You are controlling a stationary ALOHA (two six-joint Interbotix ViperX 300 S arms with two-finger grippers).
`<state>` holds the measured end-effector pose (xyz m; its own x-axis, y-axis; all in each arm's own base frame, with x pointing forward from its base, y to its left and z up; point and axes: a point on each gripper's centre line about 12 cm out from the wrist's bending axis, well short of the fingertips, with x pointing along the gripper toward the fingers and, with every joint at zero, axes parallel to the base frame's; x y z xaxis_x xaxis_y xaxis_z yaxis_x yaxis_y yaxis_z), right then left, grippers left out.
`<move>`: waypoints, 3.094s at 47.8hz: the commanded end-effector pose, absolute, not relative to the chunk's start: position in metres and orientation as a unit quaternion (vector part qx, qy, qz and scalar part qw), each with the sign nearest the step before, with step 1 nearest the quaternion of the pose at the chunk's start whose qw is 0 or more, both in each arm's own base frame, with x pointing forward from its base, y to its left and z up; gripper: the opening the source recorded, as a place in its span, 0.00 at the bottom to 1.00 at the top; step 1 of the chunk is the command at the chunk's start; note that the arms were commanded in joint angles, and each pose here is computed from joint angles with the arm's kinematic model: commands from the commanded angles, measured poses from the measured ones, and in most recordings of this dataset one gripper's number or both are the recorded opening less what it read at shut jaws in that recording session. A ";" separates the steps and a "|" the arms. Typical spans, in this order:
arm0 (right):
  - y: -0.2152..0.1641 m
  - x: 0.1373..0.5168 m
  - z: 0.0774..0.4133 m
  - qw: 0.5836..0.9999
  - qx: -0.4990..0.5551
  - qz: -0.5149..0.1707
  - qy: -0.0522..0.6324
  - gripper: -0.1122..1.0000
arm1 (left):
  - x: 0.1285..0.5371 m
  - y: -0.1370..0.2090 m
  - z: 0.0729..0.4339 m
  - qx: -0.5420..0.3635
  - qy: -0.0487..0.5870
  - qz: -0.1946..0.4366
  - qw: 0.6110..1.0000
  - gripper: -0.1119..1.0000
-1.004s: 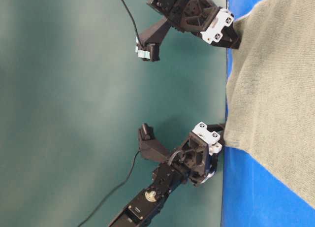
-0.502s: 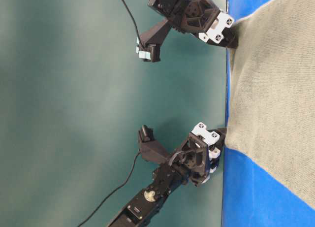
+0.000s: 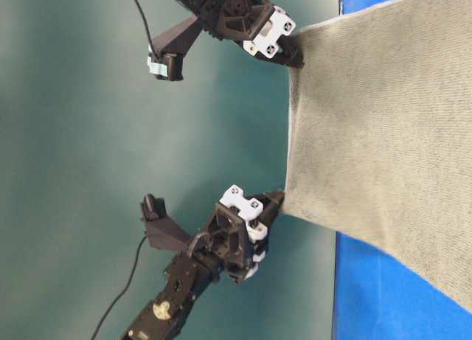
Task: Fold a large towel.
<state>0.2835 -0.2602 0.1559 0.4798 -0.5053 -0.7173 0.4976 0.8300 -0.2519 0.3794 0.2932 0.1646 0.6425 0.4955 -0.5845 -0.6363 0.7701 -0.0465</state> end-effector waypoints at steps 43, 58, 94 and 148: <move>0.025 0.311 0.193 0.903 0.051 -0.046 0.423 0.15 | 0.345 -0.028 0.171 -0.019 0.341 -0.027 0.940 0.11; 0.084 0.329 0.175 0.884 0.073 -0.016 0.461 0.15 | 0.330 -0.071 0.155 -0.025 0.410 -0.068 0.909 0.11; 0.111 0.344 0.161 0.885 0.085 0.018 0.457 0.19 | 0.336 -0.107 0.150 -0.050 0.424 -0.089 0.900 0.15; 0.059 0.243 0.322 0.968 -0.016 0.017 0.250 0.64 | 0.278 -0.065 0.300 0.018 0.234 -0.111 0.966 0.73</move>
<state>0.2571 0.0650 0.3033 0.8304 0.0126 -0.5570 -0.0315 0.9992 -0.0244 0.2894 -0.0744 0.2853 0.8242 -0.2169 -0.5232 0.2323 0.9719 -0.0369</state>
